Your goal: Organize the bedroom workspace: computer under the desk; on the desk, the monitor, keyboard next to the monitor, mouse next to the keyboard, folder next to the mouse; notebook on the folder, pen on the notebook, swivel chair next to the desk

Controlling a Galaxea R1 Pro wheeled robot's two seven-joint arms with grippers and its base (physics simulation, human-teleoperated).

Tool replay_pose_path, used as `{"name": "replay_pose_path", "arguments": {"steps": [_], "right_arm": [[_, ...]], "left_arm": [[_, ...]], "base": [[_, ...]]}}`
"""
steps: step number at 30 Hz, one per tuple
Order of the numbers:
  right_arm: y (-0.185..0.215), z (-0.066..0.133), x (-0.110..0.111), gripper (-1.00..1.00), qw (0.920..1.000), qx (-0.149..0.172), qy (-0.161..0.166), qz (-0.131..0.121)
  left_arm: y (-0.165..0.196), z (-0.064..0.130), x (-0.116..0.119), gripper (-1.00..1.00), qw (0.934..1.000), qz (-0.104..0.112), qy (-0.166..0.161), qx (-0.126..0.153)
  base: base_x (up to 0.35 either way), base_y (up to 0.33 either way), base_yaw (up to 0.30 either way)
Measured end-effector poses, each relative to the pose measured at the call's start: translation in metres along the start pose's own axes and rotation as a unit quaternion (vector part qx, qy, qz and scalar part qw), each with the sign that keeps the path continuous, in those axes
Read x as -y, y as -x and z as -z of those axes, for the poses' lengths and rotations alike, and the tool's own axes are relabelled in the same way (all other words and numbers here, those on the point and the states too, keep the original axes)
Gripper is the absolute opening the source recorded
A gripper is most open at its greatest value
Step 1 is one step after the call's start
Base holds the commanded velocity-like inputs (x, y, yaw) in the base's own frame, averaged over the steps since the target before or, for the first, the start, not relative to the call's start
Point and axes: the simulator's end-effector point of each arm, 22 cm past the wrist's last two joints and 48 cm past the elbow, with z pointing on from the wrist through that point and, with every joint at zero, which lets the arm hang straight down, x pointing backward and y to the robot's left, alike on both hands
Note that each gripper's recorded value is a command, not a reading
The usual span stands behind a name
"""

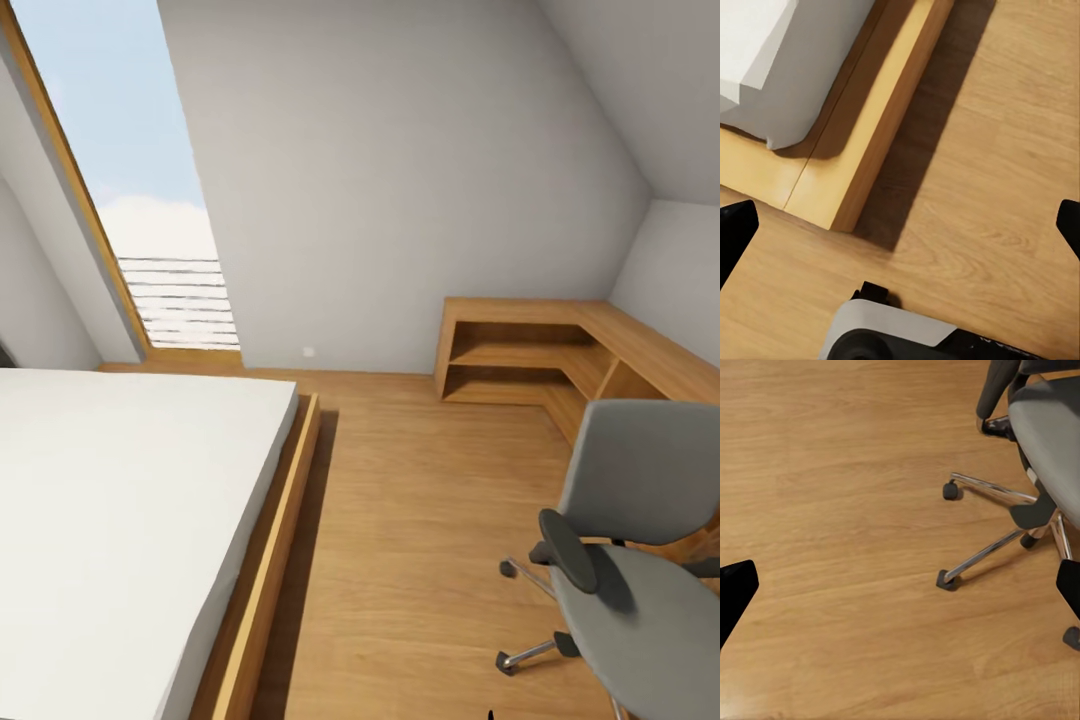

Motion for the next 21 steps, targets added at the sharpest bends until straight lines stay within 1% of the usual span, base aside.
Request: {"name": "replay_pose_path", "arguments": {"steps": [8,11,15,21], "right_arm": [[0.0000,0.0002,-0.0017,1.00,1.0000,0.000,0.002,0.001],[0.0002,0.0002,-0.0024,1.00,1.0000,0.001,0.003,0.001],[0.0001,0.0004,-0.0034,1.00,1.0000,0.000,0.003,0.000],[0.0000,0.0004,-0.0030,1.00,1.0000,0.000,0.002,0.000]], "left_arm": [[-0.0066,0.0013,-0.0007,1.00,1.0000,-0.002,0.000,-0.007],[-0.0078,0.0015,-0.0011,1.00,1.0000,-0.002,0.001,-0.008],[-0.0086,0.0017,-0.0012,1.00,1.0000,-0.002,0.001,-0.009],[-0.0092,0.0018,-0.0014,1.00,0.9999,-0.003,0.001,-0.010]], "base": [[0.018,0.000,-0.004],[0.005,0.000,-0.088],[0.002,0.000,-0.201],[0.001,0.000,-0.263]]}}
